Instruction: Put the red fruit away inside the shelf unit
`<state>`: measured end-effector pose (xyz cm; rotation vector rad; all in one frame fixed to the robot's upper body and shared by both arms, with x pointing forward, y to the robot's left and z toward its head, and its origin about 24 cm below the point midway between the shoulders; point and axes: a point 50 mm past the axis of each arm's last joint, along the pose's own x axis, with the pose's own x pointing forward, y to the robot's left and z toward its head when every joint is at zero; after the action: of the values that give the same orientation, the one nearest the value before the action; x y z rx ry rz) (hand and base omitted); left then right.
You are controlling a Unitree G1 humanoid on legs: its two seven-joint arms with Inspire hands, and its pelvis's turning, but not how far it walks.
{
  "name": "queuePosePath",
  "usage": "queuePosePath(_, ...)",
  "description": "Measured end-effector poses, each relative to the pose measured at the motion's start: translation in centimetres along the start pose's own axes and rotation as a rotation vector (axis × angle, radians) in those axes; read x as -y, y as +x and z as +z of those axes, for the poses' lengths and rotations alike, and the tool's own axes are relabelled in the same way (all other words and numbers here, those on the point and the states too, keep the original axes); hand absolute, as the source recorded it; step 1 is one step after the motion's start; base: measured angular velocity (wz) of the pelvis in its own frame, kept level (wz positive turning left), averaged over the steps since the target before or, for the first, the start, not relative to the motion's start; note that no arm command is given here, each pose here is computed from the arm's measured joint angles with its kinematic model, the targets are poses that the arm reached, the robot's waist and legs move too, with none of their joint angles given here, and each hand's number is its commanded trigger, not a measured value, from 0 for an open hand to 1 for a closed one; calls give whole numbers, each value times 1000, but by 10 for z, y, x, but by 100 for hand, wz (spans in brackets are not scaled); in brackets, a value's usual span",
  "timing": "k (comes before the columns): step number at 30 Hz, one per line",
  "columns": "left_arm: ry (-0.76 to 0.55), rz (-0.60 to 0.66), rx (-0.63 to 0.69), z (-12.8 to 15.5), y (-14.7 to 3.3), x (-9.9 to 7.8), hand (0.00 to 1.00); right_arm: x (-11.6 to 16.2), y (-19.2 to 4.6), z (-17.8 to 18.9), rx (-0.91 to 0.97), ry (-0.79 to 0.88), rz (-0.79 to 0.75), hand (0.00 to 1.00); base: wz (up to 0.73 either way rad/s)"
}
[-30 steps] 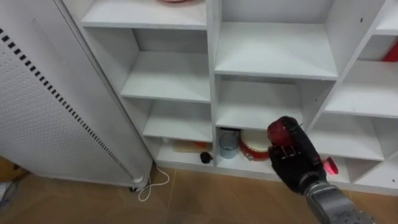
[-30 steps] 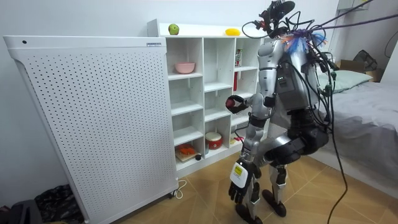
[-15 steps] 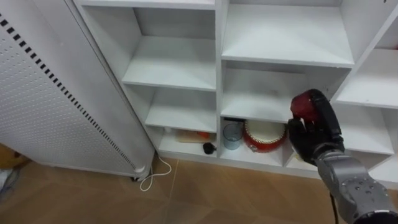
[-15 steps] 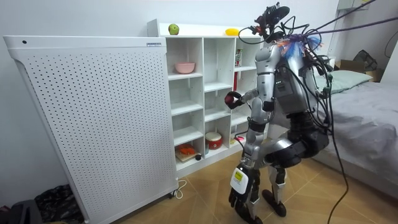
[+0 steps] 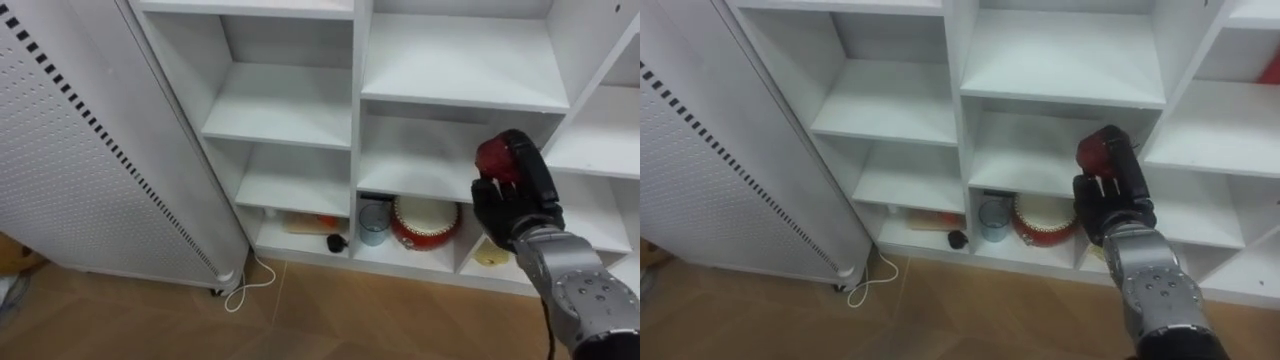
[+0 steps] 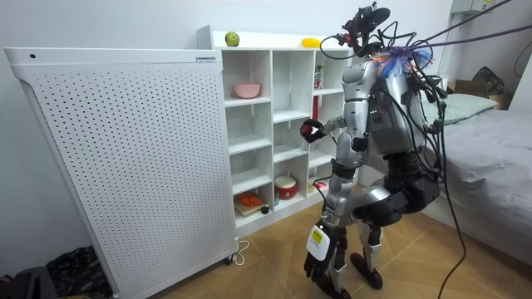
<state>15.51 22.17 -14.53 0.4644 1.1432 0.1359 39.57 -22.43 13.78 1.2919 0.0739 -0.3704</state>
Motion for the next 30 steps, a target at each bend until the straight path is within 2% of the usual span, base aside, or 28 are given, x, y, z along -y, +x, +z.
queuePosePath(1,1,1,-5,-2,0,0,0,0,0,0,3,-7,-7,83,0)
queuePosePath(2,3,0,-15,-7,0,0,0,1,0,1,8,-16,-20,54,0)
queuePosePath(3,4,-2,-24,-10,-1,1,0,1,0,3,13,-20,-31,40,0)
queuePosePath(4,4,-3,-26,-11,-1,1,0,1,0,4,16,-22,-36,10,0)
queuePosePath(5,4,-4,-31,-14,-1,2,0,1,0,6,22,-29,-42,0,-3)
queuePosePath(30,8,-19,-71,-27,-3,4,0,2,0,9,29,-72,-52,0,0)
